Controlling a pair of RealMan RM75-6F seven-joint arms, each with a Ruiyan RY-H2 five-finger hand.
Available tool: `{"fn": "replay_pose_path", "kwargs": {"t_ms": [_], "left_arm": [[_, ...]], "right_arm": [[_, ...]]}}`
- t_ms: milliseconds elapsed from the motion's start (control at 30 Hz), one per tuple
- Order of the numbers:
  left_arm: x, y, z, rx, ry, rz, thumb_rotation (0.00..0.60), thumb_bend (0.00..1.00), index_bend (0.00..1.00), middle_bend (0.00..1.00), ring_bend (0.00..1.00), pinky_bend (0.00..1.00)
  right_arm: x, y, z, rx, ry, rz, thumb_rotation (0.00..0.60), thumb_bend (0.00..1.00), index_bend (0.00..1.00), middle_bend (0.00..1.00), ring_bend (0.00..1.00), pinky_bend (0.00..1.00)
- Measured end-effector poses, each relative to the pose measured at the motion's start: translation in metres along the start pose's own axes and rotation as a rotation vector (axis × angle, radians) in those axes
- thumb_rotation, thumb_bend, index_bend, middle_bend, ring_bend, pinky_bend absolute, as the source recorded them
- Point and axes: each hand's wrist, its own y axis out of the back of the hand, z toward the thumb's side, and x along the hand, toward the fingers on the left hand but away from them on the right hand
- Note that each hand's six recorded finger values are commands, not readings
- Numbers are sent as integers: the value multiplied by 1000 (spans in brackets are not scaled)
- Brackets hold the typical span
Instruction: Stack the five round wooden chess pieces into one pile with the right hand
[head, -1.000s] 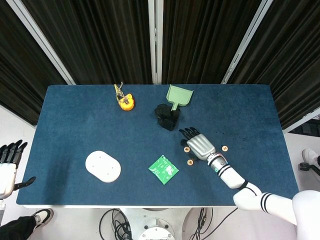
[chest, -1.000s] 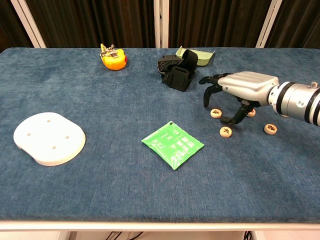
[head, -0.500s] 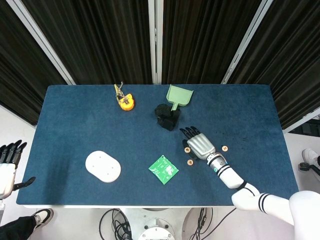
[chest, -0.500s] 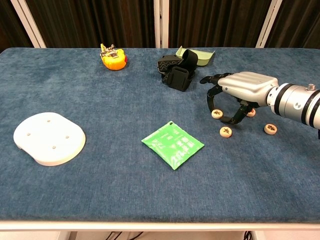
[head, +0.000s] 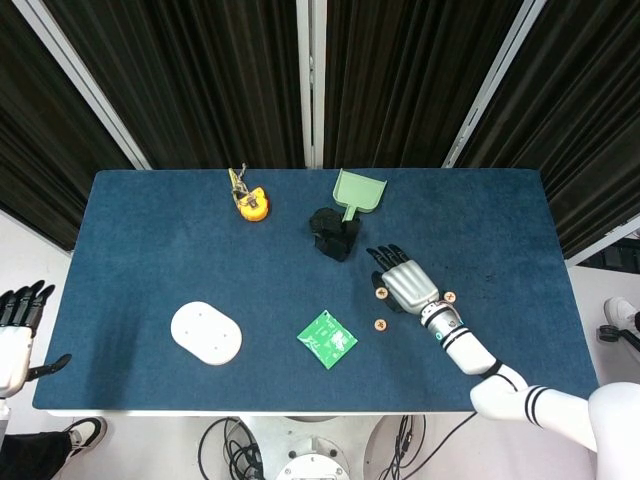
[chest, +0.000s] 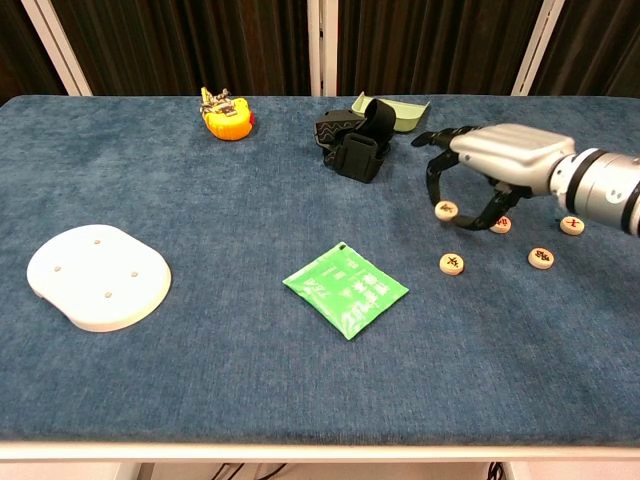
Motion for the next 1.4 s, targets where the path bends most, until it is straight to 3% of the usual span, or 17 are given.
{"fn": "replay_pose_path", "kwargs": {"t_ms": [200,467,1133,1400], "left_arm": [[1,-3,1,6,-2,-12,600,5,0,0,0,0],[2,-5,2,13,-3,-18,600,5,0,0,0,0],[2,-6,1,11,3,-29,600,5,0,0,0,0],[3,-7,0,13,6,-35,600,5,0,0,0,0]], "right_arm": [[19,10,-26,30,-41,8,600,269,548,27,0,0],[34,-4,-50,35,-112,70,600,269,551,25,0,0],[27,-11,-44,25,-105,79,600,268,550,25,0,0],[27,-11,-45,26,-109,83,600,246,507,24,0,0]]}}
